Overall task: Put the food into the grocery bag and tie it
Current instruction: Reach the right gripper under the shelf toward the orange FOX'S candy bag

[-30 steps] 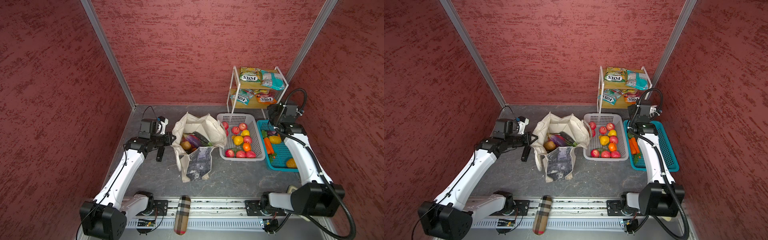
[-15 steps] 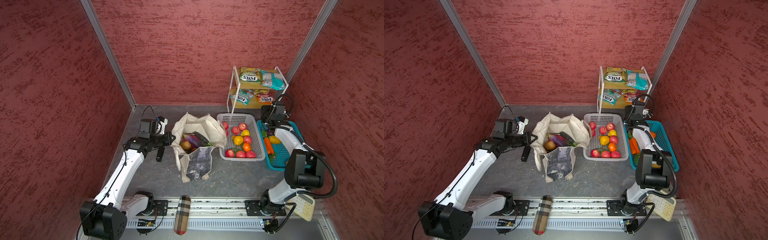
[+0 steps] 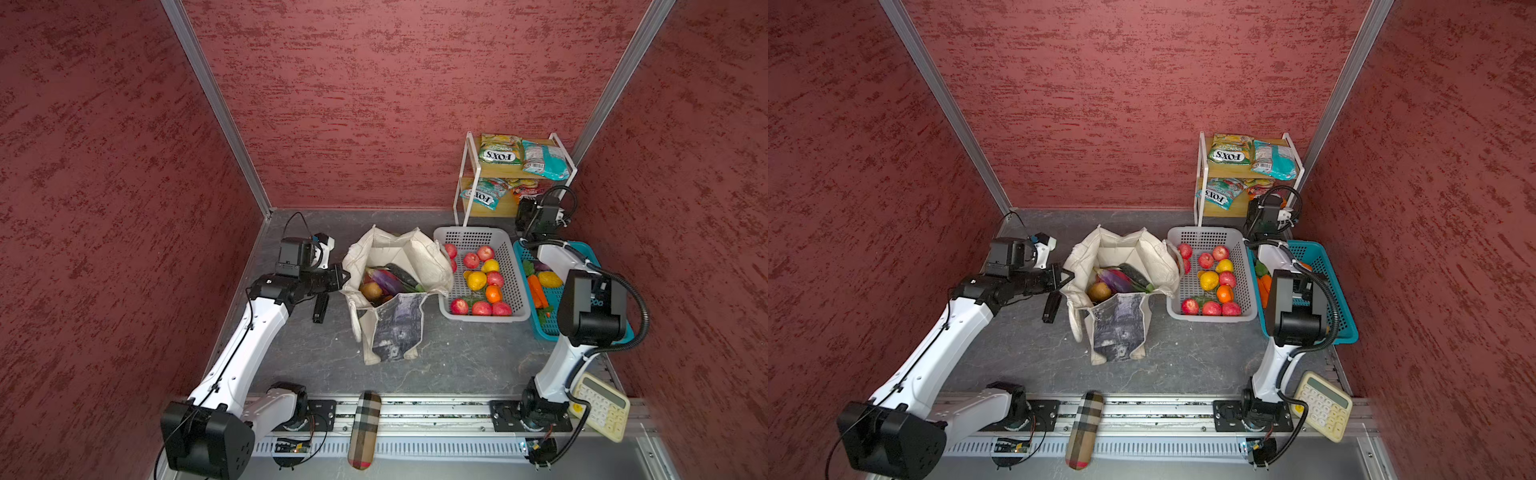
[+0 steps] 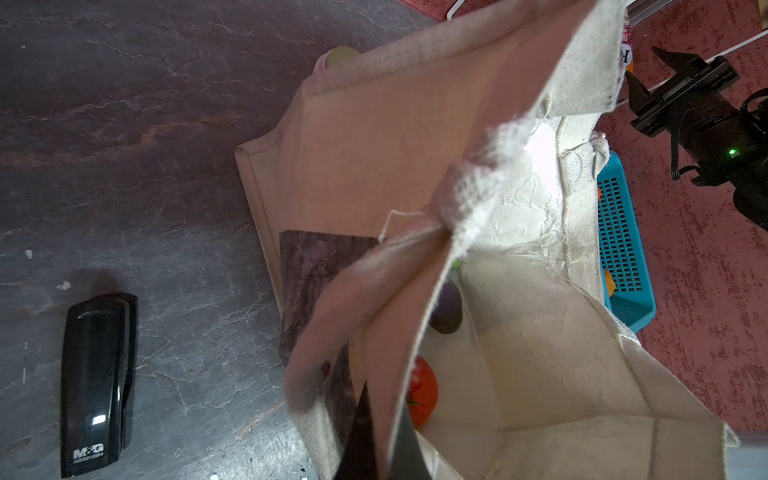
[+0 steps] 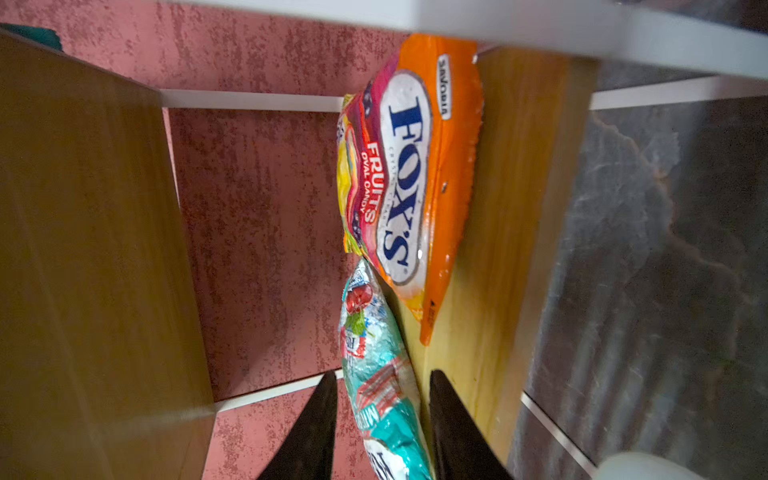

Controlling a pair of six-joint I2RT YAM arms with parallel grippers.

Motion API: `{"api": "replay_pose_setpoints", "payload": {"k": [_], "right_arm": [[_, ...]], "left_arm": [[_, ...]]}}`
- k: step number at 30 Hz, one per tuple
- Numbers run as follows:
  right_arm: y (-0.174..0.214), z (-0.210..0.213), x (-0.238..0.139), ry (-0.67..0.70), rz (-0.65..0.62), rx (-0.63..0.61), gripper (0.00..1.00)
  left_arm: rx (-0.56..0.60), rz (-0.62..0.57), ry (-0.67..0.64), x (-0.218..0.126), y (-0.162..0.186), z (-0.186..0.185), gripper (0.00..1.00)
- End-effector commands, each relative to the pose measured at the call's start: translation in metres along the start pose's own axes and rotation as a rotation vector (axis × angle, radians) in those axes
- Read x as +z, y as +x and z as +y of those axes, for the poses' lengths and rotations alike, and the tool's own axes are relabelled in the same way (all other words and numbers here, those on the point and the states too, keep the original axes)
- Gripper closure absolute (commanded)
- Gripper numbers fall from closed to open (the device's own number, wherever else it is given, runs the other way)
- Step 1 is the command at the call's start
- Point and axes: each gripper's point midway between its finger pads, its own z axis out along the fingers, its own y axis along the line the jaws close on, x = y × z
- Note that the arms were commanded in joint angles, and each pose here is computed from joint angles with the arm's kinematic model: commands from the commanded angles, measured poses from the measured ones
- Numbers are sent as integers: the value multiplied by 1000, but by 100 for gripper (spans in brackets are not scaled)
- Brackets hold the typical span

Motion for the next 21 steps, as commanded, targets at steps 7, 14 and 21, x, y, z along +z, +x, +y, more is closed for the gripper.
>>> {"api": "replay_pose_setpoints", "payload": {"k": [7, 14, 21], "right_arm": [[-14, 16, 27, -99, -75, 61, 61], [-23, 15, 34, -100, -129, 65, 59], [-24, 7, 47, -86, -137, 81, 59]], "left_arm": [[22, -8, -15, -2, -5, 2, 100], [22, -6, -19, -1, -5, 3, 100], [23, -4, -27, -1, -5, 4, 100]]}}
